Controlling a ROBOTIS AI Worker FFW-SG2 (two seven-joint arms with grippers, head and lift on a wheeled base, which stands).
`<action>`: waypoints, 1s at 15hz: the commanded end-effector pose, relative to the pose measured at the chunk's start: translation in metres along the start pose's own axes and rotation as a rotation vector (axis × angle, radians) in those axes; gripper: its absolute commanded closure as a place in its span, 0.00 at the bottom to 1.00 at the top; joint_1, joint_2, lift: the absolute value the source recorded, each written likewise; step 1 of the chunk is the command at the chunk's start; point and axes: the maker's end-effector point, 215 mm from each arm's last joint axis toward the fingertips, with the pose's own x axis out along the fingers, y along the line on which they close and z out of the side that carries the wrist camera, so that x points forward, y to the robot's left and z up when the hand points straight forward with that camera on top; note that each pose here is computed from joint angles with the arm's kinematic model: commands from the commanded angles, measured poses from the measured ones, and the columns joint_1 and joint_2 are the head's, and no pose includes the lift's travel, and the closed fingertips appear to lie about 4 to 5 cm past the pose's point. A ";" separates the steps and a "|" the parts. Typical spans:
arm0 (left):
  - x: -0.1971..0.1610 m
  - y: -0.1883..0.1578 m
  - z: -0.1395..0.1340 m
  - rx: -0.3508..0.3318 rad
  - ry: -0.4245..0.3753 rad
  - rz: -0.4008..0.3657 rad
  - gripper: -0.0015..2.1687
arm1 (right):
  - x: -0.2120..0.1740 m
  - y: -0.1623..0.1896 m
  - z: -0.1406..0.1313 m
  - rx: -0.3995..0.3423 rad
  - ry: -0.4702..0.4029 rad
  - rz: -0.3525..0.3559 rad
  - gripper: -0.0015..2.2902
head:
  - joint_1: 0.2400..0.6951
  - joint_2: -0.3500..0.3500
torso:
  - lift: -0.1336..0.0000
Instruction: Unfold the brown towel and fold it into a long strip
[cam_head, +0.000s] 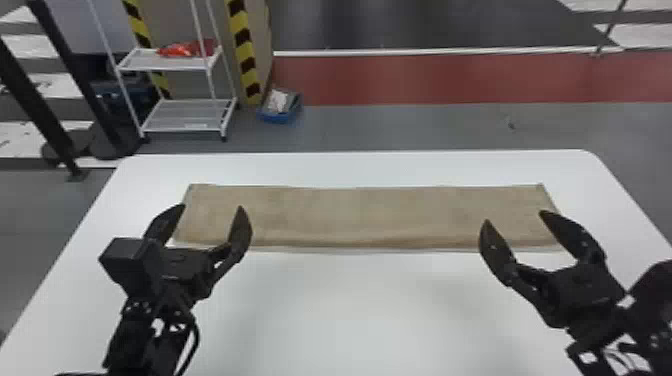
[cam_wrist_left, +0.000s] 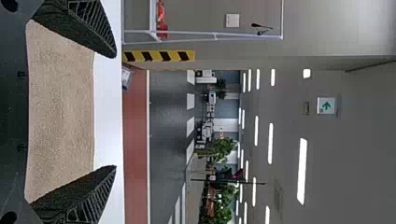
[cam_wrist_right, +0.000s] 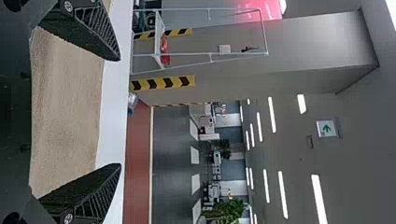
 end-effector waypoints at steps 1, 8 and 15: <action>-0.004 0.000 0.001 0.000 -0.001 0.004 0.01 | -0.001 0.006 0.001 0.002 -0.006 0.000 0.04 | 1.00 0.57 | 0.12; -0.007 -0.002 0.000 -0.001 0.001 0.001 0.01 | -0.002 0.007 0.004 0.001 -0.021 -0.016 0.04 | 1.00 0.58 | 0.12; -0.005 -0.008 0.002 0.000 -0.003 -0.007 0.01 | -0.001 0.001 0.006 0.009 -0.030 -0.033 0.04 | 1.00 0.57 | 0.13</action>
